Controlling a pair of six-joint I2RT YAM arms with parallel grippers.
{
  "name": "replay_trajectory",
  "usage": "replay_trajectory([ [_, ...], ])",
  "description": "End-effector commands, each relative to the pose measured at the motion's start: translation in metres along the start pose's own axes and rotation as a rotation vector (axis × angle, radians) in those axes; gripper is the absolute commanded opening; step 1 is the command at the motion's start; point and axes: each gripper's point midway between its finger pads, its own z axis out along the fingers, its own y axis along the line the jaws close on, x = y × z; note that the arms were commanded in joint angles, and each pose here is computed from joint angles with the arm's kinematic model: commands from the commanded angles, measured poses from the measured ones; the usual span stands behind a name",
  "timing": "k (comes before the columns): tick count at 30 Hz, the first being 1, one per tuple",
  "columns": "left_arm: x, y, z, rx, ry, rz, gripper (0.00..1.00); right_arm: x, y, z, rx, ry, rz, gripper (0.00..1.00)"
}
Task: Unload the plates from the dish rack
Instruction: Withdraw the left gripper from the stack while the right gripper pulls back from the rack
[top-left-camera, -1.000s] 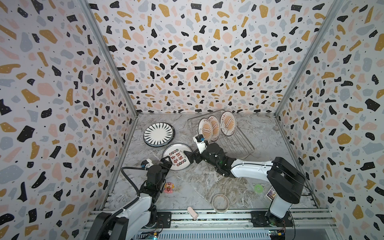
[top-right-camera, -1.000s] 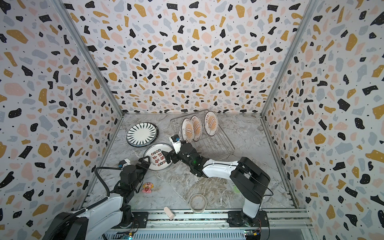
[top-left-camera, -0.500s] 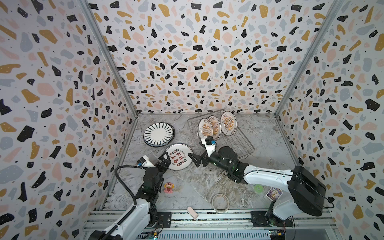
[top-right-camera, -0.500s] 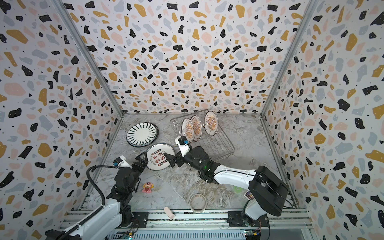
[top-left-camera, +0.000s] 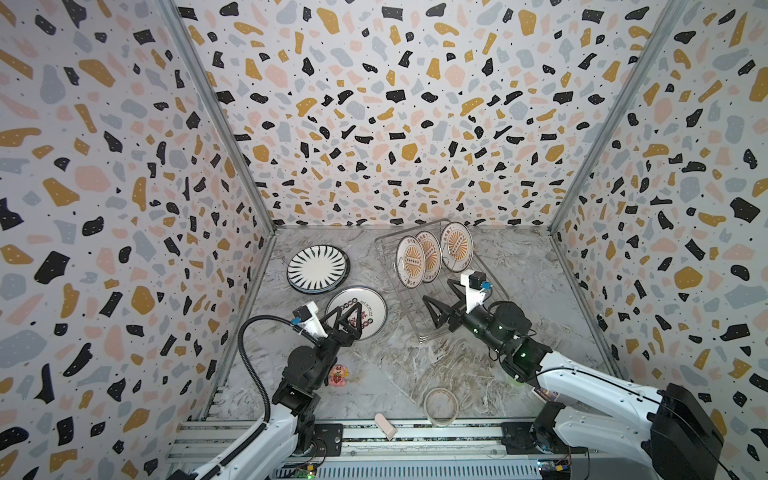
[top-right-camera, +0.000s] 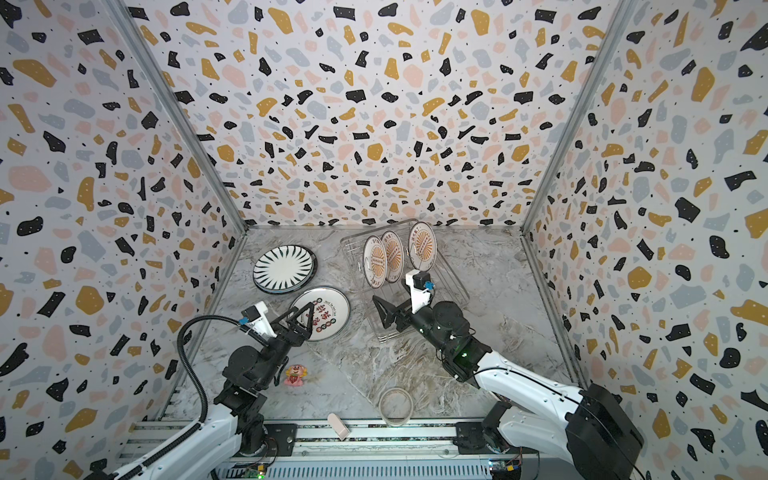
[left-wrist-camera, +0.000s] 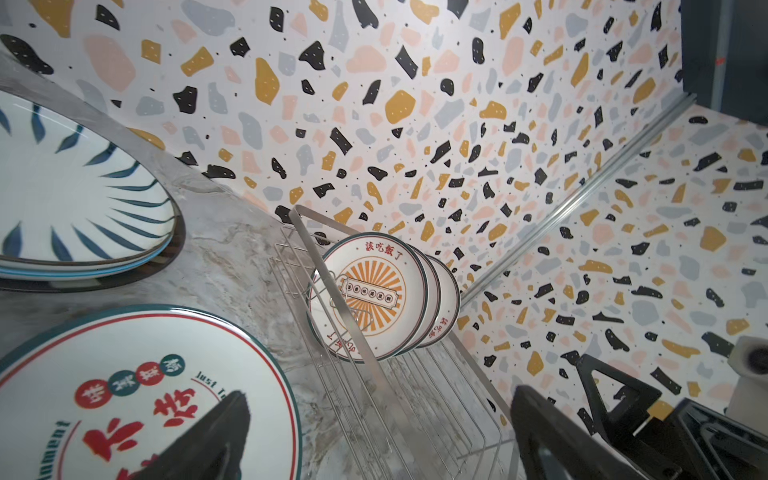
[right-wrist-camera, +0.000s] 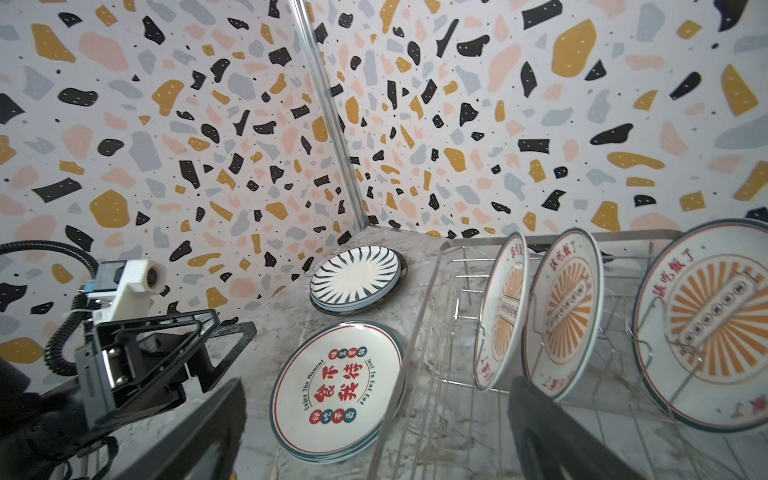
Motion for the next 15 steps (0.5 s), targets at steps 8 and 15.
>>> replay_trajectory([
  [8,0.007,-0.060,0.043,0.127,0.017,0.069,1.00,0.012,-0.049,0.001,0.191,0.085,0.058,0.99],
  [15,0.022,-0.081,0.085,0.131,0.069,0.107,1.00,0.012,-0.054,0.026,0.154,0.122,-0.018,0.99],
])
